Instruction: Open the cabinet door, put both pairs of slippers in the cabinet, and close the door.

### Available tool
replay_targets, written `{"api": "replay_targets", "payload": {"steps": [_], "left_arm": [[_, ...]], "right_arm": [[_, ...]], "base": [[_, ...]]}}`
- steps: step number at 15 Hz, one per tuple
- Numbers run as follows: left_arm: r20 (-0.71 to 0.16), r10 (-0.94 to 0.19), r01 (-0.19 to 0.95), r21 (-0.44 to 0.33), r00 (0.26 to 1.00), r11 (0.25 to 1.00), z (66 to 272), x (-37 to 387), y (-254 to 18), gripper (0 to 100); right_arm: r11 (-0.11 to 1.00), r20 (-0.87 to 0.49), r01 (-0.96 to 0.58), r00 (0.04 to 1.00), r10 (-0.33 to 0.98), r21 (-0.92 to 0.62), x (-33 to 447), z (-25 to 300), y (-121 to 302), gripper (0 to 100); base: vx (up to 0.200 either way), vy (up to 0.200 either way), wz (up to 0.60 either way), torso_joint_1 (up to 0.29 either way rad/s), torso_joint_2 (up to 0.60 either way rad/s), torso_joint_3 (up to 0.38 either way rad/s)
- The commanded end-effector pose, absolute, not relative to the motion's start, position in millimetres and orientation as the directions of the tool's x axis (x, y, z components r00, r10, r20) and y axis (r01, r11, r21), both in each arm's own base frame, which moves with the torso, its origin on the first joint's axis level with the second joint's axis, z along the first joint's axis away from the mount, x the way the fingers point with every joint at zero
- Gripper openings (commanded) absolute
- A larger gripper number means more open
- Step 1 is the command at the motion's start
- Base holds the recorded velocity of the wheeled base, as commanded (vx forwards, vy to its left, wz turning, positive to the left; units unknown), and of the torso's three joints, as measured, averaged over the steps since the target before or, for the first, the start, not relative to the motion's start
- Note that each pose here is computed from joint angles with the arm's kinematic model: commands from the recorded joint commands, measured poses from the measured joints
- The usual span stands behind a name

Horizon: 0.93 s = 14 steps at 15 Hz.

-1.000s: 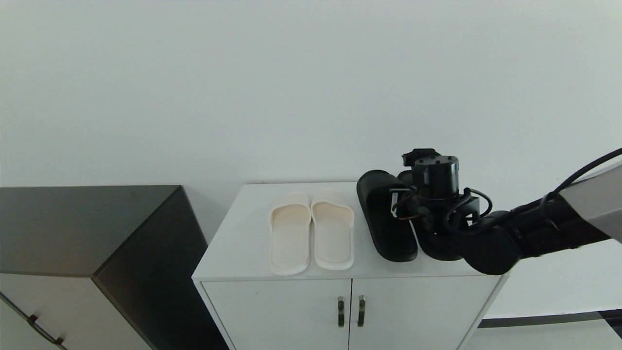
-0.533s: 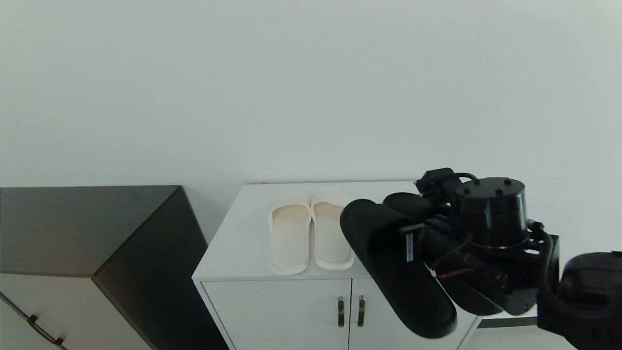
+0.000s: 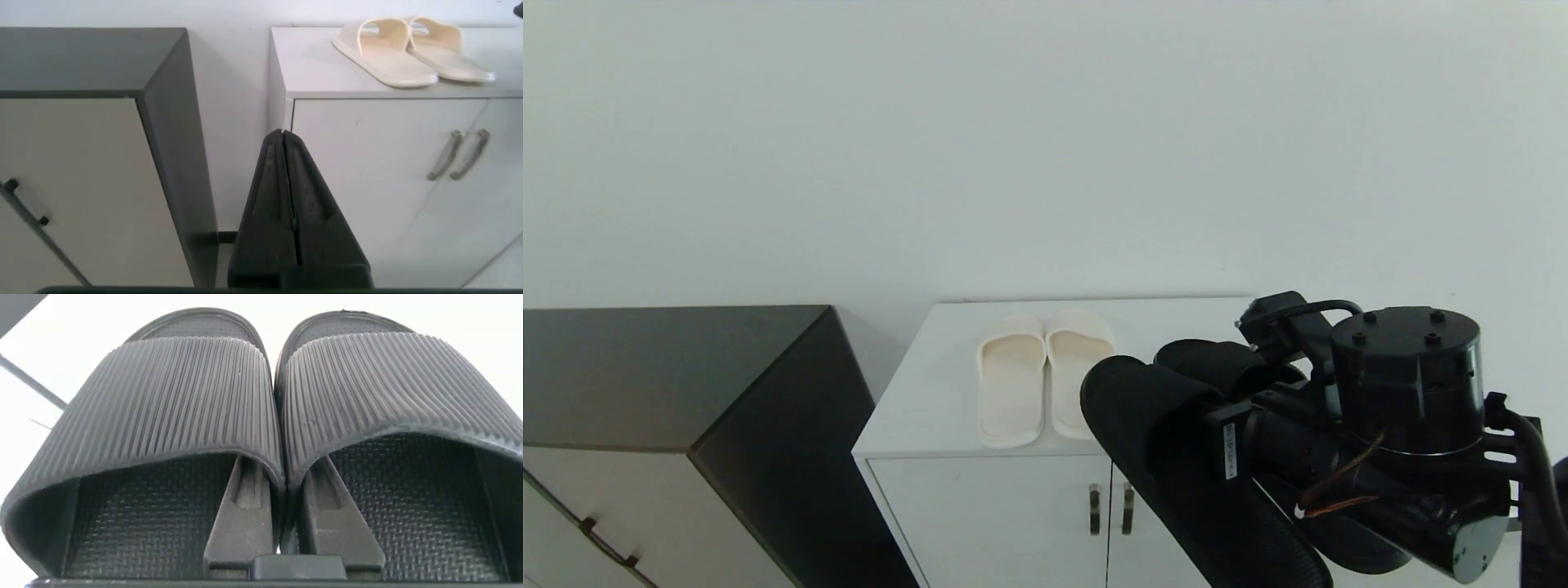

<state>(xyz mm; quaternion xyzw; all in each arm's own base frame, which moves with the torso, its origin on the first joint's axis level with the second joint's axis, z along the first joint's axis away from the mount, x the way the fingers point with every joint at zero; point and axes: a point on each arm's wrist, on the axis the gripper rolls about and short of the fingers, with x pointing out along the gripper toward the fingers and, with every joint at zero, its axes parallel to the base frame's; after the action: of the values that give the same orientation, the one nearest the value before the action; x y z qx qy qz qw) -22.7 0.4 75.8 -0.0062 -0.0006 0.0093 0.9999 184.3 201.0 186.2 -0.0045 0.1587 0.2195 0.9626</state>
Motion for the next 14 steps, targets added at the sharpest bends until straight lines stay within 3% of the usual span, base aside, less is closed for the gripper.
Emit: {"api": "replay_targets", "payload": {"steps": [1, 2, 10, 14], "left_arm": [[0.002, 0.020, -0.020, -0.014, 1.000, 1.000, 75.8, -22.7, 0.4, 0], [0.002, 0.020, -0.020, -0.014, 1.000, 1.000, 75.8, -22.7, 0.4, 0], [0.002, 0.020, -0.020, -0.012, 1.000, 1.000, 75.8, -22.7, 0.4, 0], [0.002, 0.020, -0.020, -0.012, 1.000, 1.000, 75.8, -22.7, 0.4, 0]], "right_arm": [[0.901, -0.298, -0.428, 0.854, 0.427, 0.066, 182.8, 188.9, 201.0, 0], [0.901, -0.299, -0.429, 0.853, 0.428, 0.067, 182.7, 188.4, 201.5, 0], [0.877, -0.322, -0.474, 0.821, 0.472, 0.076, 176.4, 182.7, 202.4, 0], [0.861, -0.350, -0.504, 0.797, 0.493, 0.065, 173.7, 177.7, 200.9, 0]], "base": [[-0.200, 0.000, 0.00, -0.007, 0.00, -0.002], [-0.200, 0.000, 0.00, -0.012, 0.00, 0.007], [0.000, 0.000, 0.00, 0.000, 0.00, 0.000], [0.000, -0.150, 0.00, -0.001, 0.00, 0.002]]}}
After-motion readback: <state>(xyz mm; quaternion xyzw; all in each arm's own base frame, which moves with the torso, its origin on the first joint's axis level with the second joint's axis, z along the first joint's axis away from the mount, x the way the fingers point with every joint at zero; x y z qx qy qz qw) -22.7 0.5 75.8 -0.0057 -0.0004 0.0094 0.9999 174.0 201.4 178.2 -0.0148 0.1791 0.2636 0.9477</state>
